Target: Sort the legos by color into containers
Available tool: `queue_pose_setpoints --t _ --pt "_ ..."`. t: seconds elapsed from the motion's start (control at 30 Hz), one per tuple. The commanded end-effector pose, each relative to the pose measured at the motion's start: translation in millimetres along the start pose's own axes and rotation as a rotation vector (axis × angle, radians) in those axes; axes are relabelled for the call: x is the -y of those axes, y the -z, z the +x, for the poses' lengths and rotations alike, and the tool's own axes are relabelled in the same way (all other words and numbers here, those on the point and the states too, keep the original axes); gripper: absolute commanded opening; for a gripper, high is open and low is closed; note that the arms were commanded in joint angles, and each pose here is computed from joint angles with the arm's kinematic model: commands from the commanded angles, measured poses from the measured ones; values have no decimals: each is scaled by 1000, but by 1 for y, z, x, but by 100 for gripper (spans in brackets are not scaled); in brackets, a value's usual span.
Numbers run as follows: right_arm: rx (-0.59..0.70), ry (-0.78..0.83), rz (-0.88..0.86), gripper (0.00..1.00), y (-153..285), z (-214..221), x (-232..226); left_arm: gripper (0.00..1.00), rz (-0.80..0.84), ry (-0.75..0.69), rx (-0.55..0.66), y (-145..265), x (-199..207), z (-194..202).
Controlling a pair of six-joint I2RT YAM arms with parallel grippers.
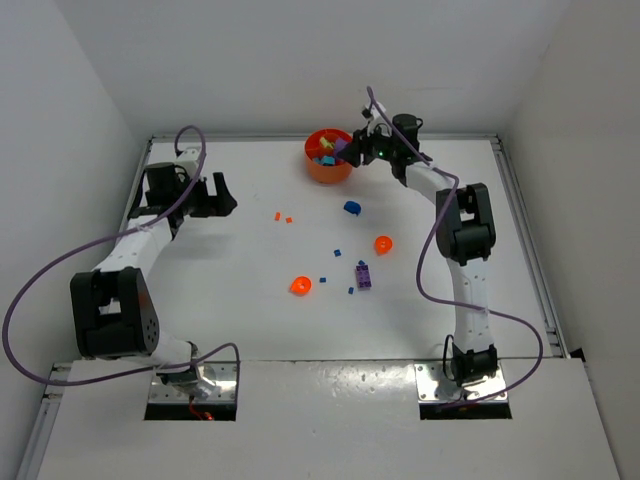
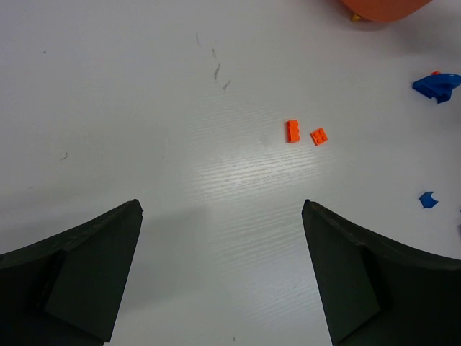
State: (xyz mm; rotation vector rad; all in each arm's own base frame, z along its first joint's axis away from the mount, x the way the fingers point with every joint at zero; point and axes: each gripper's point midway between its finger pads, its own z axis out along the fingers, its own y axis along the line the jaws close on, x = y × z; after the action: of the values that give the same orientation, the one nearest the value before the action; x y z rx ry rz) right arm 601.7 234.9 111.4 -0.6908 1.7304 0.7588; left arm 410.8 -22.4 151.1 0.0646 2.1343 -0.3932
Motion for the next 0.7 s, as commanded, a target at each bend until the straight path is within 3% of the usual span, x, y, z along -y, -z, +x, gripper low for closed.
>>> queue_pose_setpoints --t 0.0,0.23,0.37,0.43,0.57,0.67 --pt "92 109 -21 50 -4 -37 -1 100 20 -1 55 1 1 -20" --pt "103 109 -12 76 0 -48 -3 100 32 -1 55 1 3 -20" --pt "124 76 -5 76 18 -75 -4 100 43 -1 73 7 8 -26" --pt "136 88 -15 71 32 -100 -17 100 43 -8 88 11 10 -31" --pt "-15 8 -20 63 75 -82 -52 100 44 -29 114 24 15 -32" --pt "-126 -19 77 61 118 -59 -74 100 -20 -43 90 29 13 -23"
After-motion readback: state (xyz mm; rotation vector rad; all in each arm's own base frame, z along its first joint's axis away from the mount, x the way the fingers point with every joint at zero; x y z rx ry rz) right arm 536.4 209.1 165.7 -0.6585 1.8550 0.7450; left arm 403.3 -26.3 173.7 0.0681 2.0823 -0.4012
